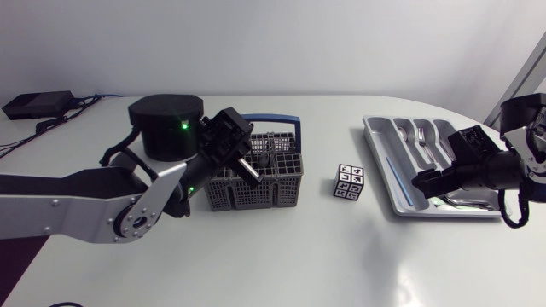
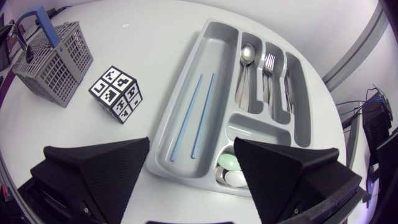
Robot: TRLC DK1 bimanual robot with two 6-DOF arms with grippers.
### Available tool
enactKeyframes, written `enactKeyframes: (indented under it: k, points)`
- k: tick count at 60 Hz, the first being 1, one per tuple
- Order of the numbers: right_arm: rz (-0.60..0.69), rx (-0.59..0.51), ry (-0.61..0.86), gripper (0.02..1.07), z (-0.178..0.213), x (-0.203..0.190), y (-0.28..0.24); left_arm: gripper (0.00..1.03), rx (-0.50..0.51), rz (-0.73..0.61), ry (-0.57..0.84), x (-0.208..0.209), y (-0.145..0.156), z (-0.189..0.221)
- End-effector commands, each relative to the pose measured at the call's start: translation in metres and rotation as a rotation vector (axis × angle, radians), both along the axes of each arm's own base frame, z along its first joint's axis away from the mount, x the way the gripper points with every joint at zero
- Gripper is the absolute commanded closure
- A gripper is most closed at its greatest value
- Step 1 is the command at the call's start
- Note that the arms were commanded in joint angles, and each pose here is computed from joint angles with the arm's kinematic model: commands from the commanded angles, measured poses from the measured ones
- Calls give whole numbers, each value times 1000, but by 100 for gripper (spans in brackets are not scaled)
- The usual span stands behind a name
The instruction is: Transfer all utensils from the basket to the drawer tray.
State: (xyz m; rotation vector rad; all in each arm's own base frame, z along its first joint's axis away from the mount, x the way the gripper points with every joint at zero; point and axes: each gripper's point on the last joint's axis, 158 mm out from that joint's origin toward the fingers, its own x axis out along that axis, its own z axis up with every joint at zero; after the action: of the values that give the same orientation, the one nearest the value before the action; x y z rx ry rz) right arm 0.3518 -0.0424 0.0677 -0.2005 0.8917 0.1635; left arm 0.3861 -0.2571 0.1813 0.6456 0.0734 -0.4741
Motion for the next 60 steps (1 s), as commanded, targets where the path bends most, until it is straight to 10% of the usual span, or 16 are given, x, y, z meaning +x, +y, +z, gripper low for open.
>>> enactKeyframes:
  k: [1,26,60]
  points:
    - [-9,12,29,9,-7,-12,6,100,24,-25,-49,-13,0,11]
    - [72,7,-73,9,31,-23,37,100,-61,-70,-129,-50,4,72]
    - [532,170,-219,17,112,-77,206,100,-308,-157,394,-59,-26,62]
